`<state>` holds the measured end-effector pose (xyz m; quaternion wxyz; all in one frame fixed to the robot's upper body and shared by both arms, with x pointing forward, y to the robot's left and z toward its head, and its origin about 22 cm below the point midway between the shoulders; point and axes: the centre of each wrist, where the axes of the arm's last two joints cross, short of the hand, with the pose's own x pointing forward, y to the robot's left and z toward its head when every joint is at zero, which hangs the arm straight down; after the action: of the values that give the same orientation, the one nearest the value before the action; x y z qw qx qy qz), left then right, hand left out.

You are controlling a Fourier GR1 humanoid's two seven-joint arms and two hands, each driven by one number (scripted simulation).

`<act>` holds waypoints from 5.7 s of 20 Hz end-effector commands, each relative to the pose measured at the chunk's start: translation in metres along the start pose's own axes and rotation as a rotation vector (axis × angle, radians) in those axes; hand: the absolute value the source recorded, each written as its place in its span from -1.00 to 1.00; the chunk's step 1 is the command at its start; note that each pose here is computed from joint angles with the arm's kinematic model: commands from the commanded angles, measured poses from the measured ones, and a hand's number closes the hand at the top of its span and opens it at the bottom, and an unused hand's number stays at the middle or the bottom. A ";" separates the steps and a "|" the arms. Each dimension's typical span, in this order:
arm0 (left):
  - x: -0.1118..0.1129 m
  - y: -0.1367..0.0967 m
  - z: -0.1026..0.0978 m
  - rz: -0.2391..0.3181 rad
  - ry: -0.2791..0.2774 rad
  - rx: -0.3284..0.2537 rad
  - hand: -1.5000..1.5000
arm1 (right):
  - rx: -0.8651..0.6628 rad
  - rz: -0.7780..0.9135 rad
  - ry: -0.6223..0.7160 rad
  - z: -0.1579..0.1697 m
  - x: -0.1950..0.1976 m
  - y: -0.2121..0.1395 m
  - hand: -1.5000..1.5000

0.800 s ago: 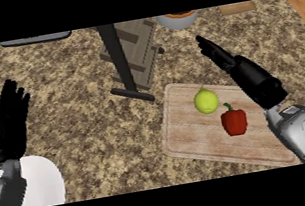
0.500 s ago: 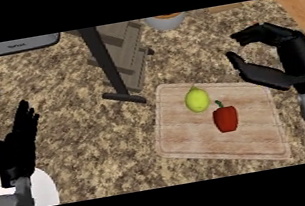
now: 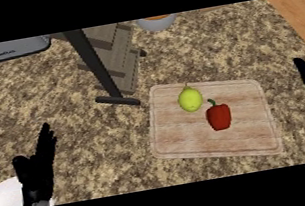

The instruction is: Pick the bell pepper from the cutting board and place it in the tiered basket

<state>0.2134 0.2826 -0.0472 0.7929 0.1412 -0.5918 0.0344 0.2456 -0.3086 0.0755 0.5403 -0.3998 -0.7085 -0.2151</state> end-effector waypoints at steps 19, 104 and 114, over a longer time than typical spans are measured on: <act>0.006 -0.036 0.012 -0.049 -0.044 -0.128 0.00 | 0.254 0.827 0.369 0.097 0.052 -0.028 -1.00; 0.005 -0.040 0.001 -0.036 -0.028 -0.084 0.00 | 1.061 1.125 -0.088 0.107 0.128 0.148 1.00; -0.010 -0.033 0.008 -0.039 -0.020 -0.064 0.00 | 0.761 0.623 -0.073 0.074 0.252 0.070 1.00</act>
<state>0.2120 0.2493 -0.0552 0.7928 0.1211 -0.5973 -0.0047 0.2582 -0.1238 0.2322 0.6430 -0.3562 -0.6019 0.3120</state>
